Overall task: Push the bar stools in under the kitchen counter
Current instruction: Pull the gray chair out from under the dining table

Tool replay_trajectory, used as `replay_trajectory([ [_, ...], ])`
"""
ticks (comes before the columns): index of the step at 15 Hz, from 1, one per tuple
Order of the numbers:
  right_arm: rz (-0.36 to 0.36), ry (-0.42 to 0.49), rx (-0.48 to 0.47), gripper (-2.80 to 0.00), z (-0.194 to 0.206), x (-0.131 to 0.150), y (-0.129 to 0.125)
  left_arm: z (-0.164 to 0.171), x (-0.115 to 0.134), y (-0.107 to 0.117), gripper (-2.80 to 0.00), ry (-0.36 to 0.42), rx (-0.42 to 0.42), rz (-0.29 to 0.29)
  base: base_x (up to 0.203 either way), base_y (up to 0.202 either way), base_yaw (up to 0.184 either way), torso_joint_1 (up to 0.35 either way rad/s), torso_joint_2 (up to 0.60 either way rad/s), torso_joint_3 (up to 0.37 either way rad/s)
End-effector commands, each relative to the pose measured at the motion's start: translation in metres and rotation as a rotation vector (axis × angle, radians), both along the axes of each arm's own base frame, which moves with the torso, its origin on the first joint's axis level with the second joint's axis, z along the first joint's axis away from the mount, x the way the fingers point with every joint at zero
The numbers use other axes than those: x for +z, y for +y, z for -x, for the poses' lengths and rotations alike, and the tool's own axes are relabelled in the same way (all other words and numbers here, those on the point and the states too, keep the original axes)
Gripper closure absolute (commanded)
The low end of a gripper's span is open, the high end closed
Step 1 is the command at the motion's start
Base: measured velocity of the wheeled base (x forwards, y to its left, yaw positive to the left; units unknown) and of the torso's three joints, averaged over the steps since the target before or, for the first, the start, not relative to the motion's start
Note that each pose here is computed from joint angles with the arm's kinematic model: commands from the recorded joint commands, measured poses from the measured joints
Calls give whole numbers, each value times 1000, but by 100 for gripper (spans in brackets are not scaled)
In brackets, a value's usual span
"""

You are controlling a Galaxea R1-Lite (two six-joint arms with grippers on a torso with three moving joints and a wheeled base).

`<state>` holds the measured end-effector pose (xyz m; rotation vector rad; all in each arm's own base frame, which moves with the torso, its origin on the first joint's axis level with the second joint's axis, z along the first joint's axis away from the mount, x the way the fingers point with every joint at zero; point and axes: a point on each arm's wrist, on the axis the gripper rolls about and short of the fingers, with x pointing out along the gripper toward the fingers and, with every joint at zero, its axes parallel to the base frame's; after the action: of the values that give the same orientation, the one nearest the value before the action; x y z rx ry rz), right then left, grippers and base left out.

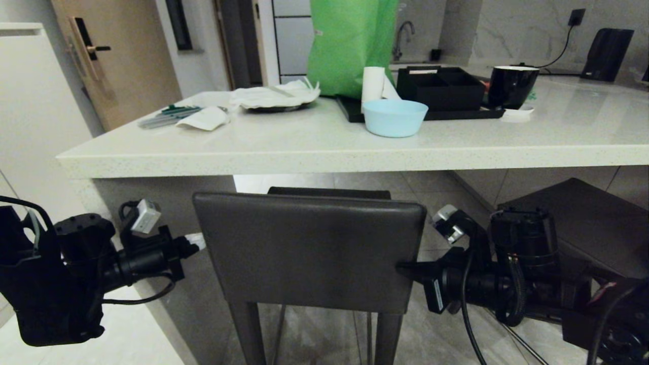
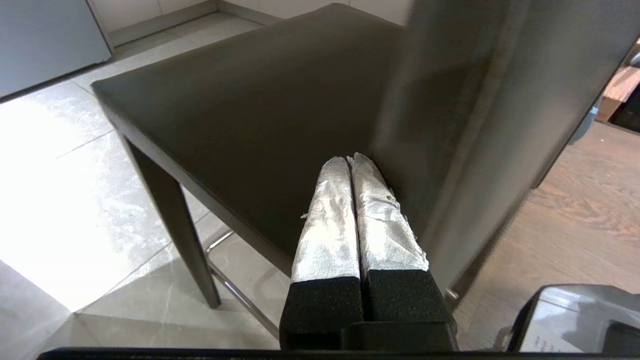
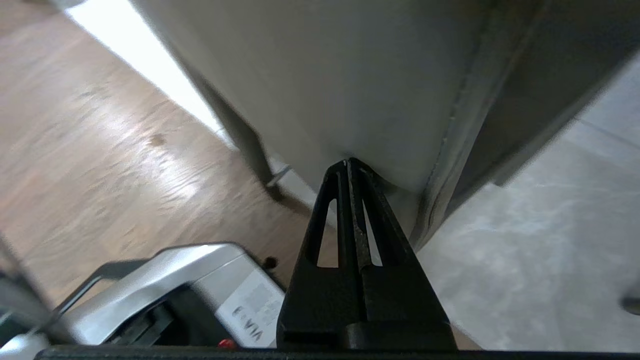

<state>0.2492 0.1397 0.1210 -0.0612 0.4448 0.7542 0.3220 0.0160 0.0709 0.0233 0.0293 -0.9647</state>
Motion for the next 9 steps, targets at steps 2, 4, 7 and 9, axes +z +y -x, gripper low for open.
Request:
replay_trajectory([
  [2,-13,-32,3,0,-3,4,5,4,9,3,0,-30,4,-2,0,0,0,0,0,0],
  [4,-21,-42,11,0,3,8,4,7,7,8,0,-18,17,-2,0,0,0,0,0,0],
  [7,-29,-45,15,0,7,11,2,9,9,11,0,-15,40,2,0,0,0,0,0,0],
  [9,-87,-85,12,0,16,23,-3,13,14,29,0,-29,95,1,0,0,0,0,0,0],
])
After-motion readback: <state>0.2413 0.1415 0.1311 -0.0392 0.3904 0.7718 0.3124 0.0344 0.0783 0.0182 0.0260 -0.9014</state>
